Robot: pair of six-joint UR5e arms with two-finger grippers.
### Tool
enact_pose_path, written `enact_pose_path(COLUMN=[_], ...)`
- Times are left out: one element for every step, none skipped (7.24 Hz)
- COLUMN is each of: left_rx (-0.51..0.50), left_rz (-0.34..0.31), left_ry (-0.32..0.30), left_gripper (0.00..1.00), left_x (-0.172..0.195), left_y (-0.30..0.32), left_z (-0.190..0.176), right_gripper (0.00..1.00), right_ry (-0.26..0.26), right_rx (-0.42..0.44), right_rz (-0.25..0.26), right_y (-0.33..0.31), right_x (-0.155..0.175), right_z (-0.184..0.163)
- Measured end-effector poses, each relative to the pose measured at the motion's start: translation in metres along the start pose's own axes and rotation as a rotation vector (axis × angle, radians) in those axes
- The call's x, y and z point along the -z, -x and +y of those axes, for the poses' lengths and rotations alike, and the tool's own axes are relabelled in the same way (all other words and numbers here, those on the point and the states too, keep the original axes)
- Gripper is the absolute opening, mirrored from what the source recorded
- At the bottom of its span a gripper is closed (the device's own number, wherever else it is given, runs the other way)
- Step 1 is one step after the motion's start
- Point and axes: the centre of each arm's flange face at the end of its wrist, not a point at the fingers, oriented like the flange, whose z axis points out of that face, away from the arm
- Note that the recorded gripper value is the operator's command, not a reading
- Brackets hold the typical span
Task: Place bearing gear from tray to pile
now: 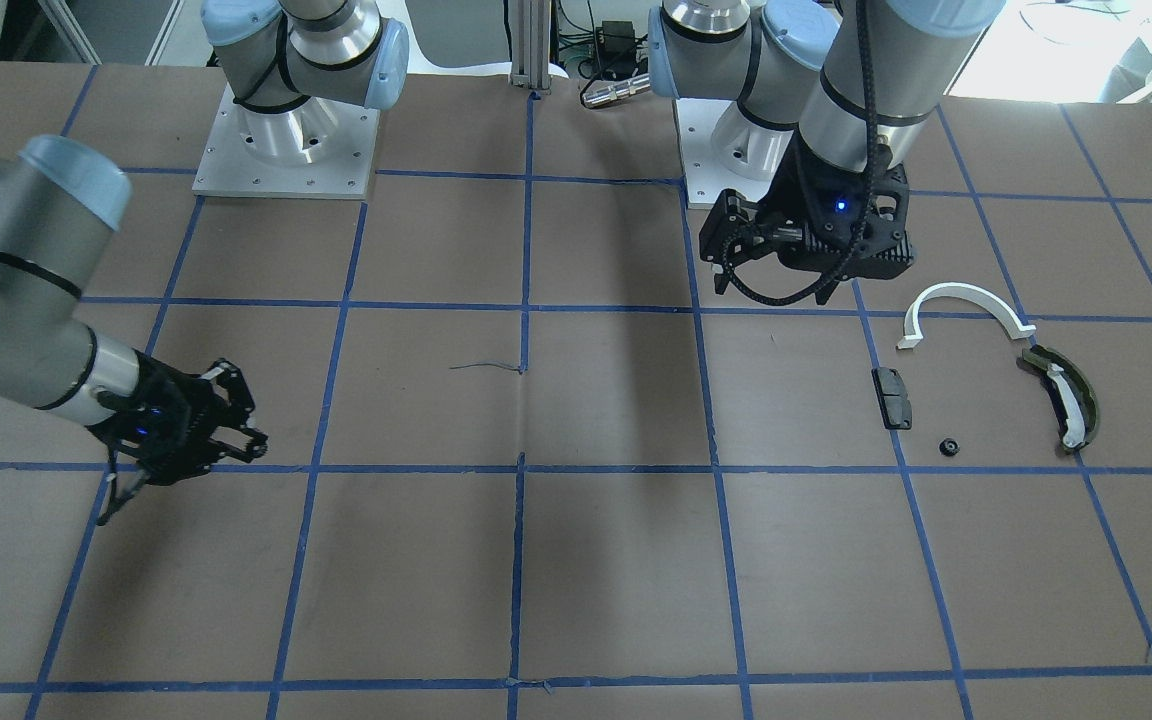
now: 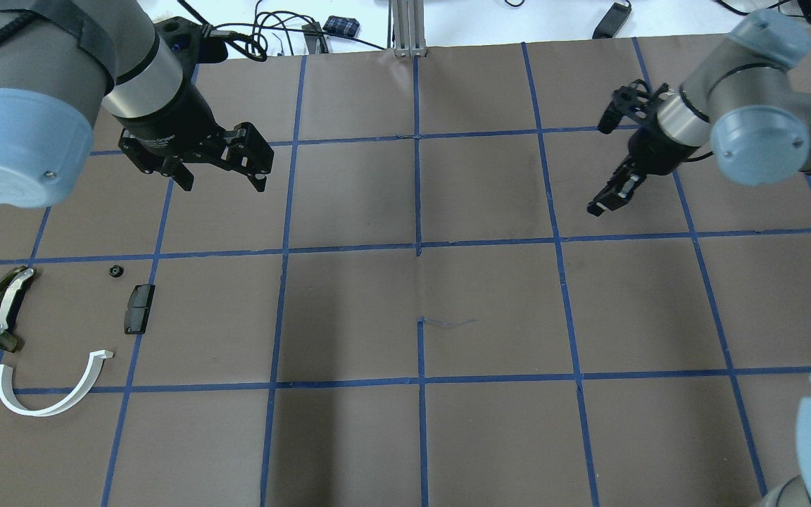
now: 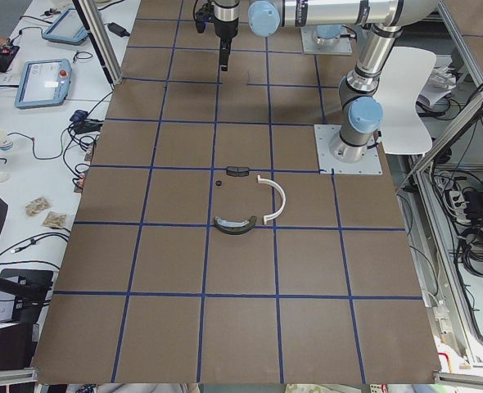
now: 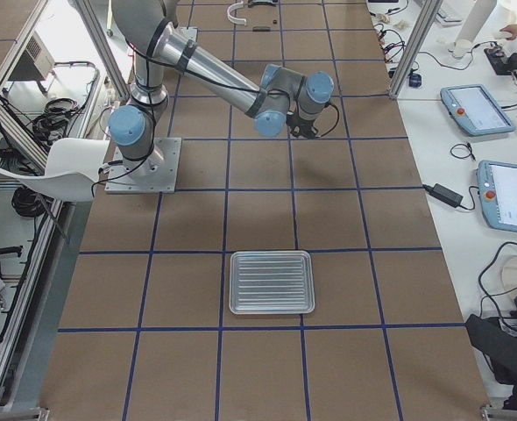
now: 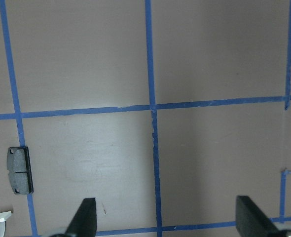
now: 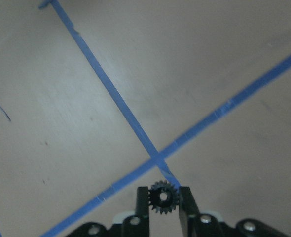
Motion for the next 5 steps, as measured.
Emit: enact_pose_path(left_rx=[-0.004, -0.005, -0.006, -0.006, -0.006], left_rz=[0.0, -0.001, -0.002, -0.002, -0.002], left_ry=[-0.004, -0.002, 0.0, 0.002, 0.005], left_gripper=[1.0, 1.0, 1.0, 1.0, 1.0], left_x=[0.002, 0.001, 0.0, -0.001, -0.002], left_y=[-0.002, -0.003, -0.003, -0.003, -0.003], left_z=[0.003, 0.004, 0.005, 0.005, 0.004], right_gripper=[0.0, 0.0, 0.0, 0.0, 0.0], right_ry=[-0.015, -0.03, -0.045, -0.057, -0.071], right_rx=[-0.04, -0.079, -0.12, -0.158, -0.182], right_rz=[-0.003, 0.002, 0.014, 0.023, 0.031], right_y=[0.031, 0.062, 0.095, 0.127, 0.158], right_x=[-0.021, -0.045, -0.069, -0.09, -0.106], right_z=[-0.028, -0.05, -0.065, -0.078, -0.092])
